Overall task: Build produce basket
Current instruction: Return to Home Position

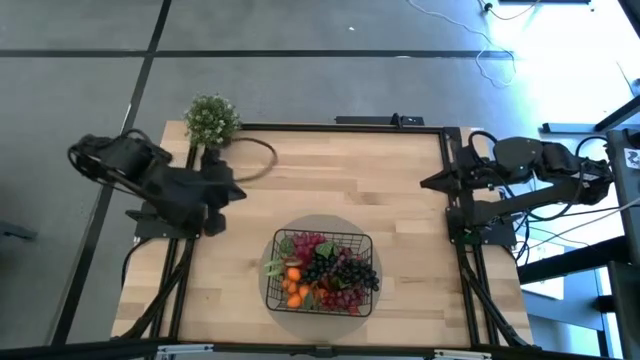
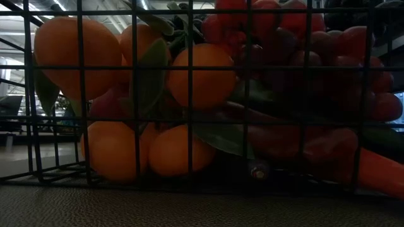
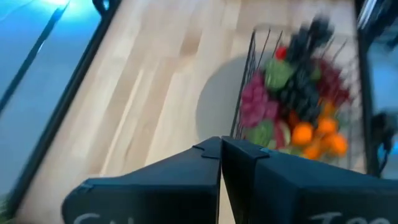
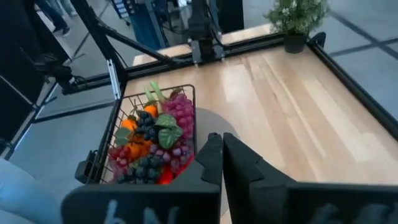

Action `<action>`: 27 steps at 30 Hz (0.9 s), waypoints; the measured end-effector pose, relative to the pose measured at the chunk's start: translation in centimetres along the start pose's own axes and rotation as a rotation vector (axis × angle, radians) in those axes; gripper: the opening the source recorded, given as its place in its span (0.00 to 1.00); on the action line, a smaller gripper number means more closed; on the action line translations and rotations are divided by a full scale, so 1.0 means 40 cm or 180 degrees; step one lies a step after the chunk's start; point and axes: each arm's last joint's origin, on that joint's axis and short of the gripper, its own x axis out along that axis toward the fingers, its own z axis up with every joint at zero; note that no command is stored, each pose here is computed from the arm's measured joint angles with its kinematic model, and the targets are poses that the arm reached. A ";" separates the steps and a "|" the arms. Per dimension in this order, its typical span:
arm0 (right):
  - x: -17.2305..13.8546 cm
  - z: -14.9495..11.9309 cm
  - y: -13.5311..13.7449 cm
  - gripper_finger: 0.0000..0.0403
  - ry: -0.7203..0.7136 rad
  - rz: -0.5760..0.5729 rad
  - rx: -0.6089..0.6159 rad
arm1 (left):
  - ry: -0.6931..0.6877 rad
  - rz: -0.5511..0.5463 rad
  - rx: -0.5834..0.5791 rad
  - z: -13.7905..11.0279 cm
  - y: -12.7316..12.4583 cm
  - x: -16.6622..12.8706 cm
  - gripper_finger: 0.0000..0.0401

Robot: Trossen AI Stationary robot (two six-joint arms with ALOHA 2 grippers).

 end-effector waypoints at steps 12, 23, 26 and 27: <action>-0.063 -0.060 -0.023 0.00 -0.0595 0.0162 -0.0105 | -0.0965 -0.0244 -0.0589 -0.208 0.119 -0.022 0.00; -0.060 -0.183 -0.057 0.00 -0.1110 0.0378 -0.0092 | -0.1761 -0.0530 -0.0737 -0.329 0.178 -0.024 0.00; -0.057 -0.219 -0.067 0.00 -0.1164 0.0407 -0.0004 | -0.1905 -0.0571 -0.0756 -0.354 0.191 -0.024 0.00; -0.055 -0.229 -0.070 0.00 -0.1196 0.0420 0.0008 | -0.1936 -0.0573 -0.0746 -0.364 0.195 -0.023 0.00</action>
